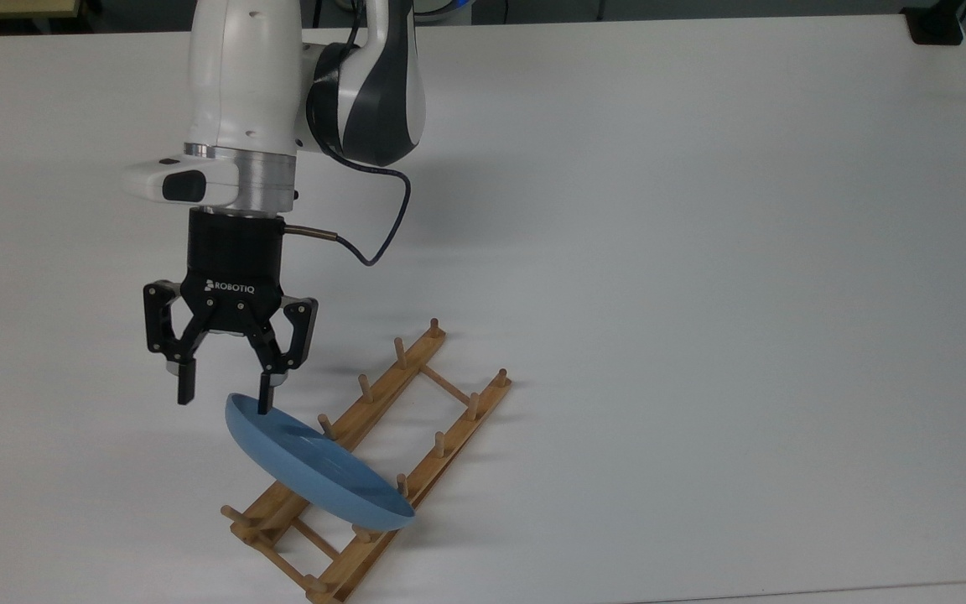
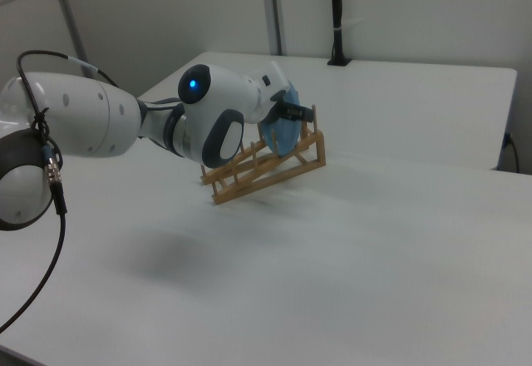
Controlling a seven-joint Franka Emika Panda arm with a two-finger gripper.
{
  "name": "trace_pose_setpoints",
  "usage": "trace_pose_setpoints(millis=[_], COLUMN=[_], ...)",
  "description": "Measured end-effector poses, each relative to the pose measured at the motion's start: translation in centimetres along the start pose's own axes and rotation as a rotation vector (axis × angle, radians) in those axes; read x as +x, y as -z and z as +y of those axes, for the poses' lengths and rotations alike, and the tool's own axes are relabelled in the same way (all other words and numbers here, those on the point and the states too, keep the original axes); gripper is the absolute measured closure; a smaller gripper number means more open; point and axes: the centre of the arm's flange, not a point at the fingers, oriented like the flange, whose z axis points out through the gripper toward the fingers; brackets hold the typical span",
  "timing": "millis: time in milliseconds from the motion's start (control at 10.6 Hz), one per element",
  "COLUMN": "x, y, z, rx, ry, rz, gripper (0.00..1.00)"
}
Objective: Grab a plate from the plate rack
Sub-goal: 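Close the gripper on the blue plate's rim, then lift the blue plate up out of the rack and away from it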
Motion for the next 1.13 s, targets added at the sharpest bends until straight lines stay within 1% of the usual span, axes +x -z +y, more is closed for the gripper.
trace_pose_setpoints(millis=[95, 189, 284, 378, 473, 662, 1135], x=[0.0, 0.0, -0.1, -0.6, -0.9, -1.1, 0.4], y=[-0.1, -0.3, -0.5, -1.0, -1.4, -1.6, -0.9], z=[0.0, 0.0, 0.0, 0.0, 0.0, -0.2, 0.1], rx=[0.0, -0.001, -0.004, -0.007, -0.008, -0.006, -0.01], ry=[-0.001, -0.001, -0.001, -0.001, -0.001, 0.0, -0.006], rz=[0.0, 0.012, 0.036, 0.05, 0.057, 0.058, 0.09], gripper=[0.43, 0.44, 0.52, 0.56, 0.64, 0.93, 0.93])
